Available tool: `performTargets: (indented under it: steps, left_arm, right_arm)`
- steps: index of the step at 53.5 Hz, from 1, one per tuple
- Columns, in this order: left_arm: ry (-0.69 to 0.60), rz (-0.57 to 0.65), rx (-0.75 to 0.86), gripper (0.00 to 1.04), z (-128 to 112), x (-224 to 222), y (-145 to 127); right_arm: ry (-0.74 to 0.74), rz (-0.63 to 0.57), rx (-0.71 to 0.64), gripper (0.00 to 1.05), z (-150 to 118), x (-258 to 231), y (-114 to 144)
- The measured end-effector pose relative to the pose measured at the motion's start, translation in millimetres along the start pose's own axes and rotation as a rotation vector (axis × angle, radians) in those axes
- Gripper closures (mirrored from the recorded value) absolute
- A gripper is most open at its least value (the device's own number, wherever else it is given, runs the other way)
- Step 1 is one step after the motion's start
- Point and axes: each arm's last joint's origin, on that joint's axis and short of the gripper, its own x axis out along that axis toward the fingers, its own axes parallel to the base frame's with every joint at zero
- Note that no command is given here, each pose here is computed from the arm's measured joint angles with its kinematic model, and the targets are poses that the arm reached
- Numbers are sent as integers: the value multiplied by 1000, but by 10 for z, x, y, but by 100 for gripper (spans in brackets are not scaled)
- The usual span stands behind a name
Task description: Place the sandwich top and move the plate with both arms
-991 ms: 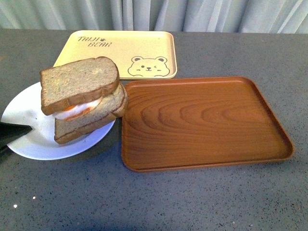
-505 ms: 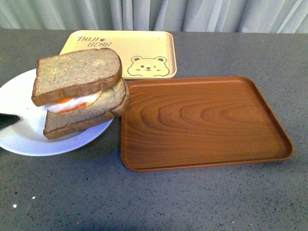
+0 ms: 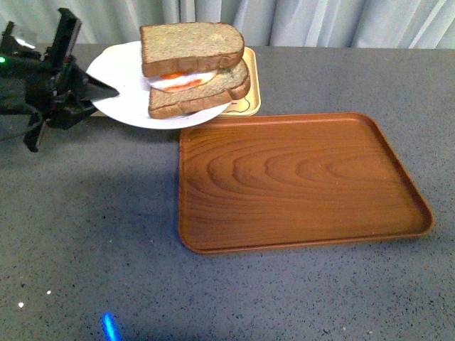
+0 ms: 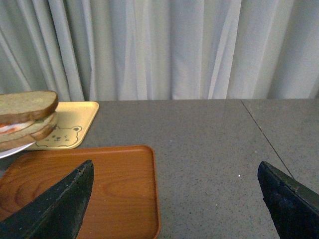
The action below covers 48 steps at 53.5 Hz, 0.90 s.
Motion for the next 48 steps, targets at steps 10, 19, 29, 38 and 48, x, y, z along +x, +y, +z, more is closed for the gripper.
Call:
performTargets:
  steps: [10, 19, 29, 38, 48]
  left_arm:
    - [15, 3, 10, 102, 103, 383, -81]
    - [27, 24, 2, 102, 144, 616, -75]
    - [30, 28, -2, 102, 184, 794, -79]
    - [21, 30, -2, 84, 221, 872, -91]
    - [14, 32, -5, 57, 241, 838, -41]
  right_arm:
    - [0, 0, 0, 9, 0, 0, 0]
    - [0, 0, 0, 9, 0, 0, 0]
    - [0, 0, 0, 9, 0, 0, 0]
    - [0, 0, 0, 9, 0, 0, 0]
    - [0, 0, 0, 9, 0, 0, 0]
